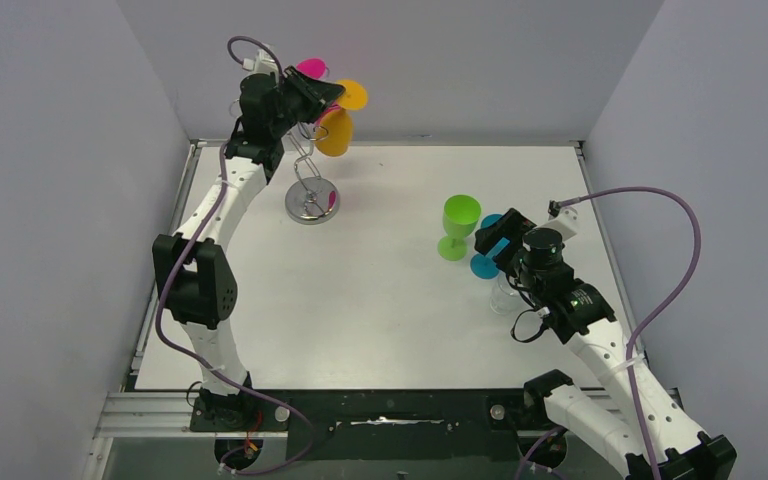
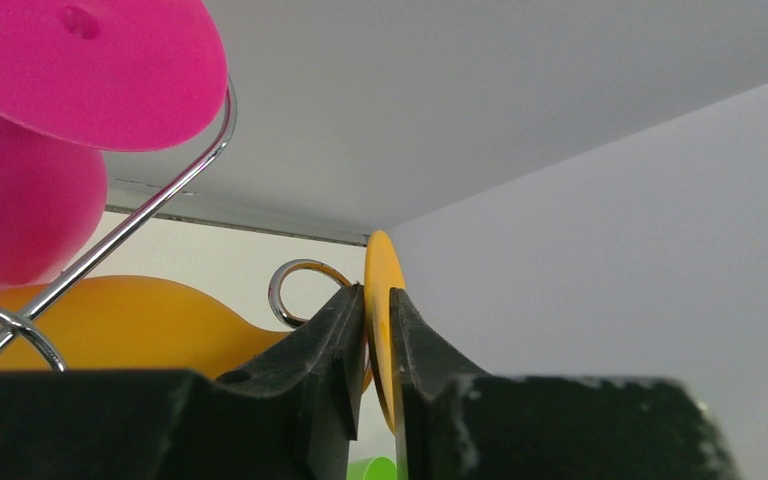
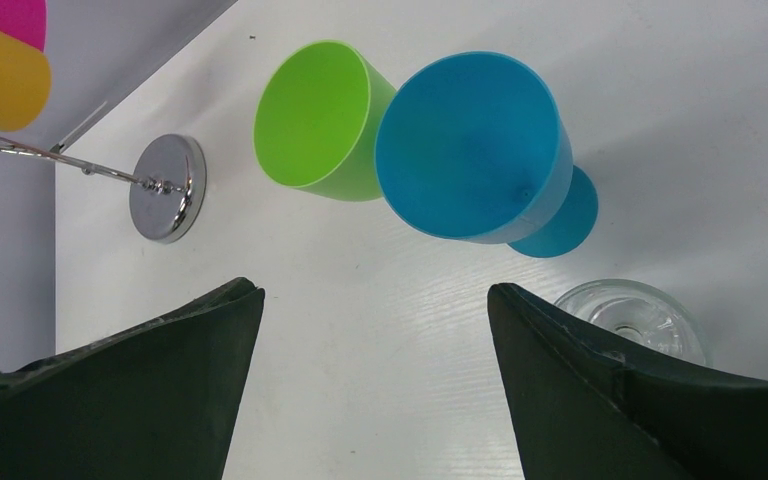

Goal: Take the wine glass off the wine glass rack
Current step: Pick up the wine glass from the wine rack.

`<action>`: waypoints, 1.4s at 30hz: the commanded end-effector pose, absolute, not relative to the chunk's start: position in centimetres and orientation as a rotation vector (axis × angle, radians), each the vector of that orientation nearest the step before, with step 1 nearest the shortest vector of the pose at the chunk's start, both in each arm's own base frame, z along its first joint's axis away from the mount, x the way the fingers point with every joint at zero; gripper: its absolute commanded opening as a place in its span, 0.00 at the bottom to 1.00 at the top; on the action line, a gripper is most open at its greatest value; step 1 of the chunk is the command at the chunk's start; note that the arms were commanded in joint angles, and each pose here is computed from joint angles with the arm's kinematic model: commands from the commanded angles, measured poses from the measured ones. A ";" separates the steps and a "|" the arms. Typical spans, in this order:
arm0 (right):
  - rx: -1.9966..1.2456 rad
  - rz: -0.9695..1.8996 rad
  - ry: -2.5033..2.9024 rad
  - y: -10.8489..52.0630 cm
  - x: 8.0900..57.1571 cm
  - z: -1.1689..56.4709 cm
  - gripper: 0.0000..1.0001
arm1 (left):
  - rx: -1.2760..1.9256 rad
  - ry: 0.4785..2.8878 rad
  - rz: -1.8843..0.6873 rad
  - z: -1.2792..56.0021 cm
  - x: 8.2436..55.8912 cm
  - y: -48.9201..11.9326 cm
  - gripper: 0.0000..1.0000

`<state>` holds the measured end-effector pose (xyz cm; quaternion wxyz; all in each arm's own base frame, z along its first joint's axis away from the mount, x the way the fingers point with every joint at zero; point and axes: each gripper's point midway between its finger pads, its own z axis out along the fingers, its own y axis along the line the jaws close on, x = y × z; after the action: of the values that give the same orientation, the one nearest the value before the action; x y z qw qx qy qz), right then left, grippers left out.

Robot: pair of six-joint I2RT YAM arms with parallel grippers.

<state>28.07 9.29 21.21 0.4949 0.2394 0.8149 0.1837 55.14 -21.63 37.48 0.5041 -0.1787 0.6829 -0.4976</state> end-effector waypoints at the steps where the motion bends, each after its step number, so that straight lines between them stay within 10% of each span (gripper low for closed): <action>1: 0.585 0.485 1.907 9.4 28.6 22.9 0.86 | -0.371 1.575 -1.284 40.4 54.4 -22.0 0.11; 42: 0.685 0.521 1.916 9.4 28.1 23.2 0.86 | -0.415 1.548 -1.351 44.1 51.7 -19.0 0.00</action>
<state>27.36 9.61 20.62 0.4693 0.2700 0.8165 0.2006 54.10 -20.62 38.77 0.4534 -0.1931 0.6709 -0.5541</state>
